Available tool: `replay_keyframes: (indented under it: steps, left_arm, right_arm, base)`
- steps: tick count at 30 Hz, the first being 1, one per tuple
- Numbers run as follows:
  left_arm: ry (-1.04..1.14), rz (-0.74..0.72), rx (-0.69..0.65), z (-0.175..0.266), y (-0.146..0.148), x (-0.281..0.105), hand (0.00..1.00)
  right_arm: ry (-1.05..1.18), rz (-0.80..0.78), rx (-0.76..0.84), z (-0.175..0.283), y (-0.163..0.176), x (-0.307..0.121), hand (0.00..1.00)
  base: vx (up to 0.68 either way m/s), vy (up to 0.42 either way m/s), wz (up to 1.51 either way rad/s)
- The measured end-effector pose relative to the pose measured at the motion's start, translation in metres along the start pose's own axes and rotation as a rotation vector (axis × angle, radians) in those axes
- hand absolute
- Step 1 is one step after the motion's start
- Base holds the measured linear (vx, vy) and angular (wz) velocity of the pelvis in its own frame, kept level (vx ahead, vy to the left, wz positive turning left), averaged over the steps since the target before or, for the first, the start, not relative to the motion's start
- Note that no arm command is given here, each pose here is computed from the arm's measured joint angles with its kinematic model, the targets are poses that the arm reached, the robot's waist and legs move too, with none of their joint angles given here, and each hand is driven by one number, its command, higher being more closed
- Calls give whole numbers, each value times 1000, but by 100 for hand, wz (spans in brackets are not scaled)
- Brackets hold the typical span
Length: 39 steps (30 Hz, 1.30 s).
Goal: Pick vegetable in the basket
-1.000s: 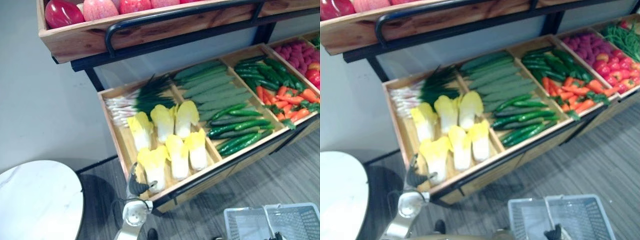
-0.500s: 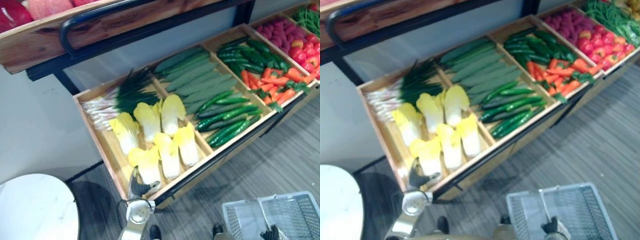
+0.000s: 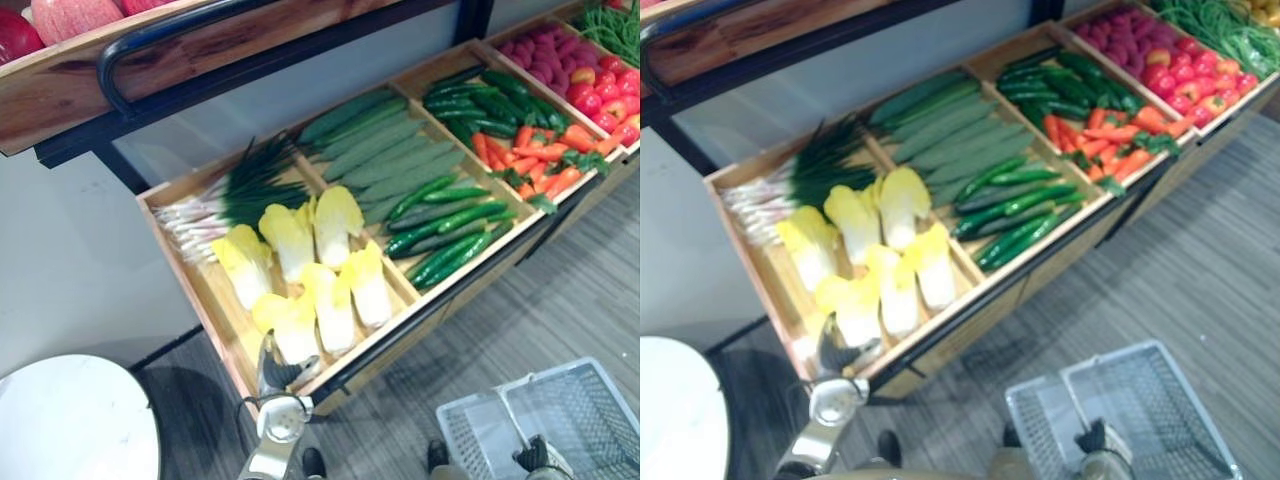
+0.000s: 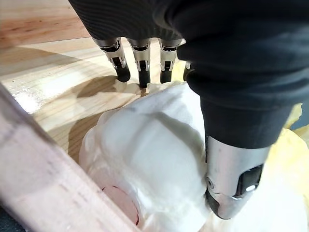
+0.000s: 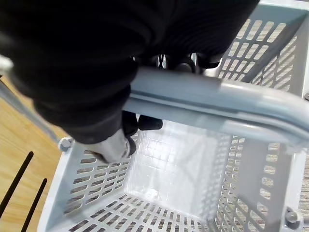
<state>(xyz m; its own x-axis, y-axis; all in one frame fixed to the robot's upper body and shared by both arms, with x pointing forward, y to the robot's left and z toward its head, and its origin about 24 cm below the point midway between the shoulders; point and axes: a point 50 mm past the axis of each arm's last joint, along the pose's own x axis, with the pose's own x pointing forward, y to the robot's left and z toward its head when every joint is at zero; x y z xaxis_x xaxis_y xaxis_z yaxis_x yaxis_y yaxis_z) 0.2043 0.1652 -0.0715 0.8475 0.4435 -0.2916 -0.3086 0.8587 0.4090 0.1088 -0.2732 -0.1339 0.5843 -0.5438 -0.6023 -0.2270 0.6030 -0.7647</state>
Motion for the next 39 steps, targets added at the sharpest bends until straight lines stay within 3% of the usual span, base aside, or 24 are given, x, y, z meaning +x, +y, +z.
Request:
replay_keyframes:
  steps: [33,34,39]
  left_arm:
    - [62,111,12,-7,16,25,100]
    - [57,96,18,-6,15,25,0]
    - [47,68,28,-4,15,27,0]
  right_arm:
    - [62,28,32,-6,7,-1,100]
    - [65,29,35,-6,7,-1,100]
    - [68,34,42,-6,7,-1,100]
  base:
    - [15,0,-1]
    - [38,-3,13]
    - [21,-2,10]
